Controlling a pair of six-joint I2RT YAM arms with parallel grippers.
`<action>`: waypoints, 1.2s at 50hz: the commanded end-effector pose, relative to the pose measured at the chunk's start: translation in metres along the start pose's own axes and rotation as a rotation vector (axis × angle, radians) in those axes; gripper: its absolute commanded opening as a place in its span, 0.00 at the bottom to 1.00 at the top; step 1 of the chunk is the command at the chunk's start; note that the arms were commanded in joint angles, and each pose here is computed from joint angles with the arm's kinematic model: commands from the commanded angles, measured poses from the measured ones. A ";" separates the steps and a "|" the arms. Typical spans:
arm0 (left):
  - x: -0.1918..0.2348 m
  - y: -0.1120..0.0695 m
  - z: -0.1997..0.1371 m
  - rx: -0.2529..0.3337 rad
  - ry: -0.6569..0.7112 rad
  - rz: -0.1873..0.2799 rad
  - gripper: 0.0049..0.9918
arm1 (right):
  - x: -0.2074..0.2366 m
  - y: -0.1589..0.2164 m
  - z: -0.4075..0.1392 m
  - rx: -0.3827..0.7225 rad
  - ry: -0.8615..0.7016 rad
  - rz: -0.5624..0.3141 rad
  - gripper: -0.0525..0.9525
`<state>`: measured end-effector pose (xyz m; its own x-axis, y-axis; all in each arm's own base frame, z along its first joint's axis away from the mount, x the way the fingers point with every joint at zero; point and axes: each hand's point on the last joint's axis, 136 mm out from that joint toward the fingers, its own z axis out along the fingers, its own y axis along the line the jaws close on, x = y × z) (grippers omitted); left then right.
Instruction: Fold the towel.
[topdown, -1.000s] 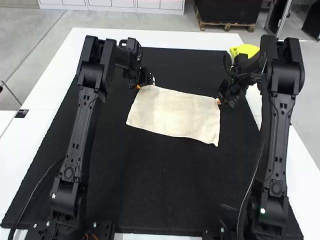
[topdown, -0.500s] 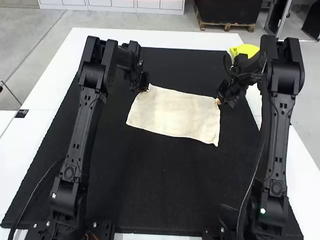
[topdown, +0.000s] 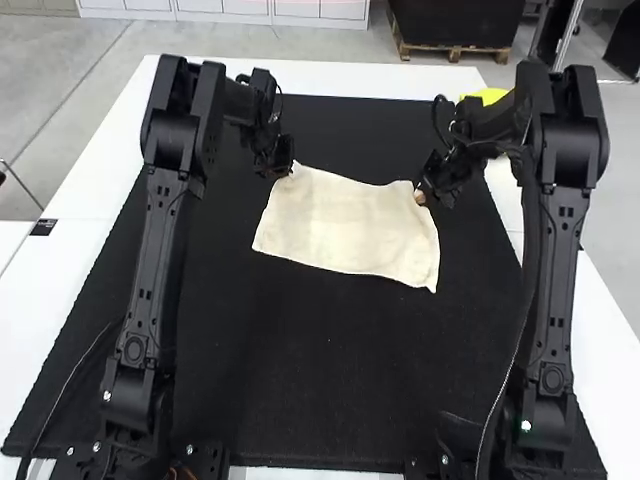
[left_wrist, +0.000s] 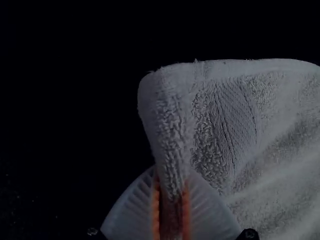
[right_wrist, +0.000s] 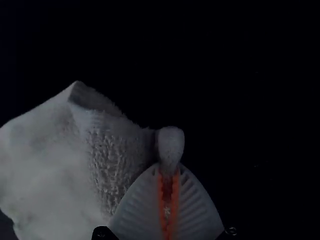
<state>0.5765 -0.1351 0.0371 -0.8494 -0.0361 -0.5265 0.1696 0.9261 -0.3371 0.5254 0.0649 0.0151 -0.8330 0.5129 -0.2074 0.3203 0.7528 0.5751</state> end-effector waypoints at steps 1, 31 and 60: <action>-0.015 -0.001 -0.029 0.008 -0.048 0.012 0.14 | -0.012 0.017 -0.020 -0.040 -0.035 -0.048 0.03; -0.011 0.001 -0.056 0.000 -0.068 0.003 0.14 | -0.047 0.037 -0.058 -0.053 -0.146 -0.151 0.03; -0.020 0.023 -0.103 -0.034 -0.122 -0.022 0.14 | -0.042 0.056 -0.086 -0.078 -0.150 -0.185 0.03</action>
<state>0.5490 -0.0905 0.1011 -0.8085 -0.0986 -0.5803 0.1295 0.9319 -0.3387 0.5328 0.0509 0.0793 -0.8268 0.4405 -0.3498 0.1943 0.8072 0.5574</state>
